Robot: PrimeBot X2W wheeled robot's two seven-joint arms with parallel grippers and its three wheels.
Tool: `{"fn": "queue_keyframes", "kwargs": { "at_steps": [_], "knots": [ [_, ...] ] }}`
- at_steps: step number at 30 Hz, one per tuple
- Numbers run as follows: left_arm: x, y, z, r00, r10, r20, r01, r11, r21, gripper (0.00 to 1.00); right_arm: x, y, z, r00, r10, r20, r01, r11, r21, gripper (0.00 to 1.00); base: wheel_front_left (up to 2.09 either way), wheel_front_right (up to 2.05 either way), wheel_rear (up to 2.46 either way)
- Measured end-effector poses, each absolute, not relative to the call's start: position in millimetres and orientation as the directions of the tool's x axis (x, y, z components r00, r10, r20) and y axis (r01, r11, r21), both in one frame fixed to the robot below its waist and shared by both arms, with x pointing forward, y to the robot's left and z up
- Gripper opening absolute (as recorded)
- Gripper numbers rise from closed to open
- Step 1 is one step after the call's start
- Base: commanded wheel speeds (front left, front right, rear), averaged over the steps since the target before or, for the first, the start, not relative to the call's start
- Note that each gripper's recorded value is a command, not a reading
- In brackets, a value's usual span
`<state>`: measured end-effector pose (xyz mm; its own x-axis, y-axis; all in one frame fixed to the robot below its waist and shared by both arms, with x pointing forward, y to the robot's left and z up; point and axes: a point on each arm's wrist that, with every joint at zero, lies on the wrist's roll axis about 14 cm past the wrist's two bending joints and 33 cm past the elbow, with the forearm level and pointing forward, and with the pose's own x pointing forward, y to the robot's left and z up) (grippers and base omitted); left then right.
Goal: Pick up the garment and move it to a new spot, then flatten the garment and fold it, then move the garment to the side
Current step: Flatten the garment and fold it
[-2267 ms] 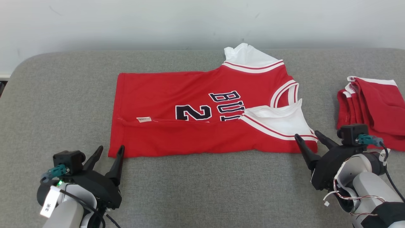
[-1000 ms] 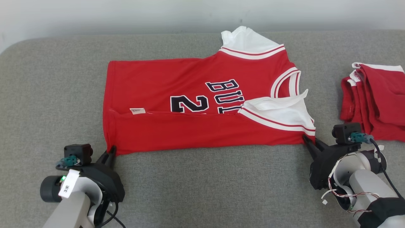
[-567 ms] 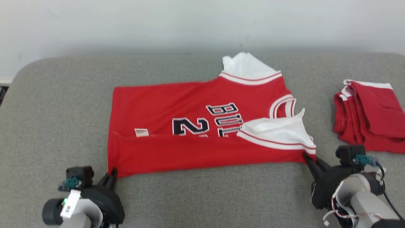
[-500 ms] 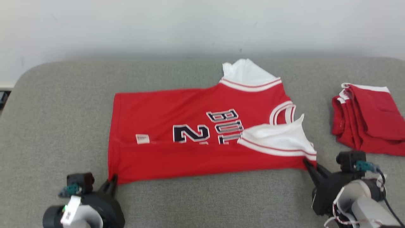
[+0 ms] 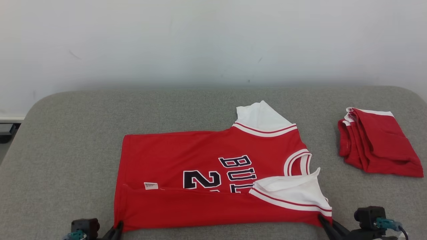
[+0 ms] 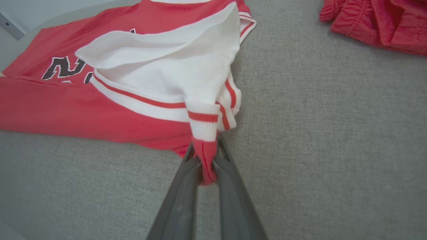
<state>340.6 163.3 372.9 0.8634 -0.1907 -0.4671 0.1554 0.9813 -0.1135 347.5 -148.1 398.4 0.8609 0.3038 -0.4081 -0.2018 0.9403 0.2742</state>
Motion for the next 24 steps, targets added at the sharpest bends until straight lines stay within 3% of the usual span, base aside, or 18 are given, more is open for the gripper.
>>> {"fn": "queue_keyframes", "kwargs": {
  "at_steps": [7, 18, 19, 20, 21, 24],
  "knots": [
    [339.5, 168.3, 378.1, 0.873, -0.180, -0.452, 0.150, 0.983, -0.102, 0.00, 324.7, -146.8, 391.1, 0.856, 0.300, -0.421, -0.157, 0.927, 0.341, 0.00, 0.00, 0.00, 0.00],
    [335.6, 167.5, 370.5, 0.850, -0.178, -0.496, 0.144, 0.984, -0.105, 0.00, 320.6, -149.7, 391.9, 0.849, 0.291, -0.442, -0.139, 0.929, 0.344, 0.00, 0.00, 0.00, 0.00],
    [335.7, 167.2, 370.5, 0.849, -0.178, -0.498, 0.142, 0.984, -0.111, 0.00, 321.2, -149.9, 393.4, 0.852, 0.290, -0.437, -0.139, 0.928, 0.345, 0.11, 0.00, 0.00, 0.00],
    [335.6, 166.8, 370.4, 0.848, -0.178, -0.499, 0.133, 0.983, -0.123, 0.37, 322.3, -151.1, 395.4, 0.857, 0.283, -0.431, -0.131, 0.928, 0.349, 0.81, 0.00, 0.00, 0.00],
    [335.7, 166.5, 370.8, 0.849, -0.177, -0.497, 0.129, 0.983, -0.130, 0.97, 322.2, -151.3, 396.3, 0.859, 0.281, -0.428, -0.128, 0.927, 0.351, 1.00, 0.00, 0.00, 0.00],
    [337.3, 168.7, 373.7, 0.857, -0.165, -0.488, 0.114, 0.985, -0.133, 1.00, 322.1, -154.1, 397.8, 0.864, 0.270, -0.425, -0.115, 0.928, 0.355, 1.00, 0.00, 0.00, 0.00]
  ]
}}
